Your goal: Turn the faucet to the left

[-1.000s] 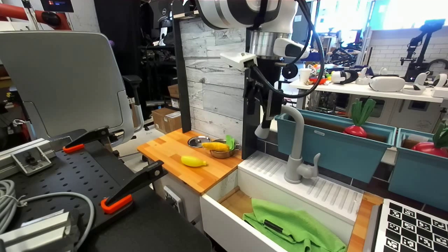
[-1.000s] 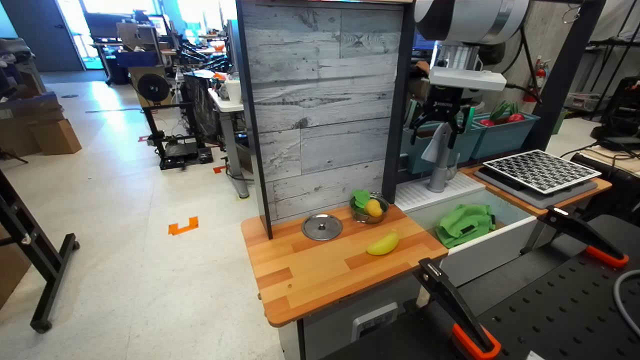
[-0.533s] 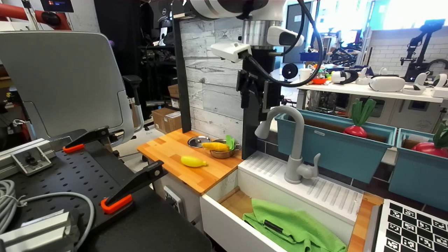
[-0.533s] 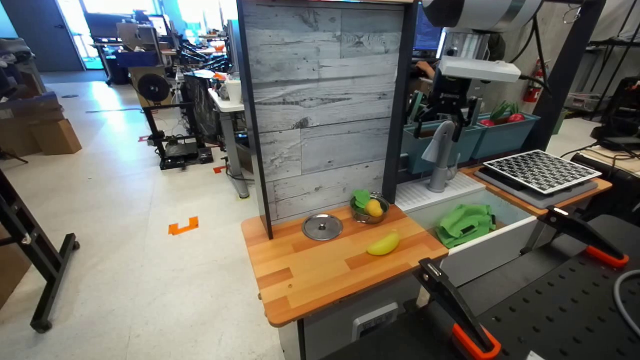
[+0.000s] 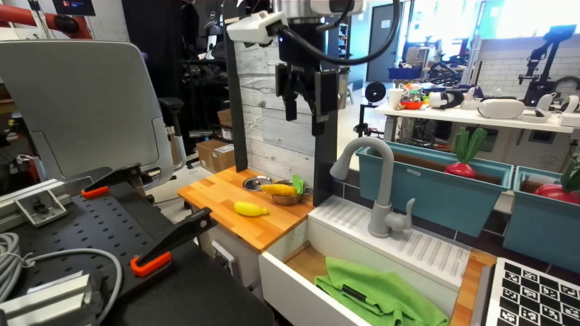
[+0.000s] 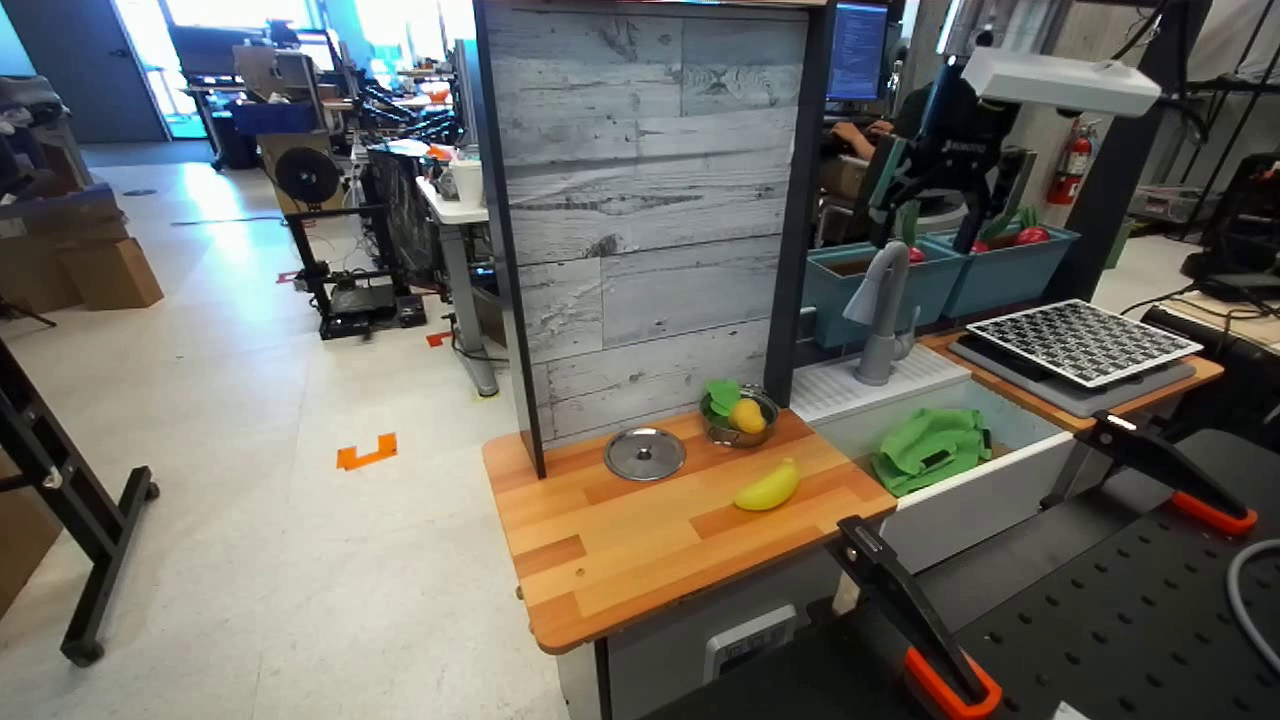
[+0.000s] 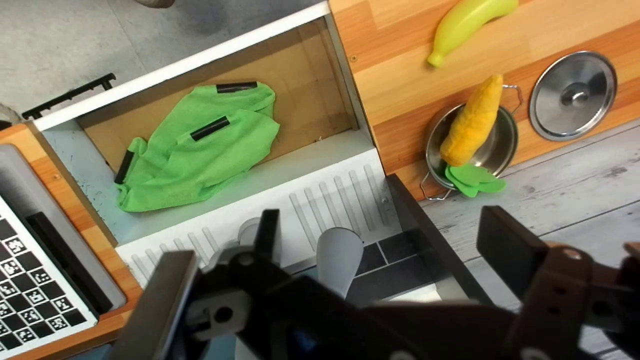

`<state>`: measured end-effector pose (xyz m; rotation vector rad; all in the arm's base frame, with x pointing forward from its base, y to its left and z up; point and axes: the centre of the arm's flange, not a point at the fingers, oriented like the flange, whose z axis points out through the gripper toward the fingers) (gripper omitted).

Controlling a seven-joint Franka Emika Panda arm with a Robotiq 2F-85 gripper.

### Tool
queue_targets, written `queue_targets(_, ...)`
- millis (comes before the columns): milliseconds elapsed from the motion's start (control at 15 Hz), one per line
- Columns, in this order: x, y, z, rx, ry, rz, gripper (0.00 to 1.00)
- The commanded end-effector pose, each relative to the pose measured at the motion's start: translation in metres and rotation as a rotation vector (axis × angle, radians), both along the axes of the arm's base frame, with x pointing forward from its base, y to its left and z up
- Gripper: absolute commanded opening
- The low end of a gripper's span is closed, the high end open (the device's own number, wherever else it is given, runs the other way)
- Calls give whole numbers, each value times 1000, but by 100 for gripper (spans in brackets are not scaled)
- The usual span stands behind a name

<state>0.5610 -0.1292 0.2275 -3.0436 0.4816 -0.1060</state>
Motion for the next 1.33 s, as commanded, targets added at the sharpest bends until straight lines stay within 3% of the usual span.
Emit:
queue_targets(0,-7,2,5,1,-1,6,100)
queue_targets(1267,-19,6,11,3,0,14,100)
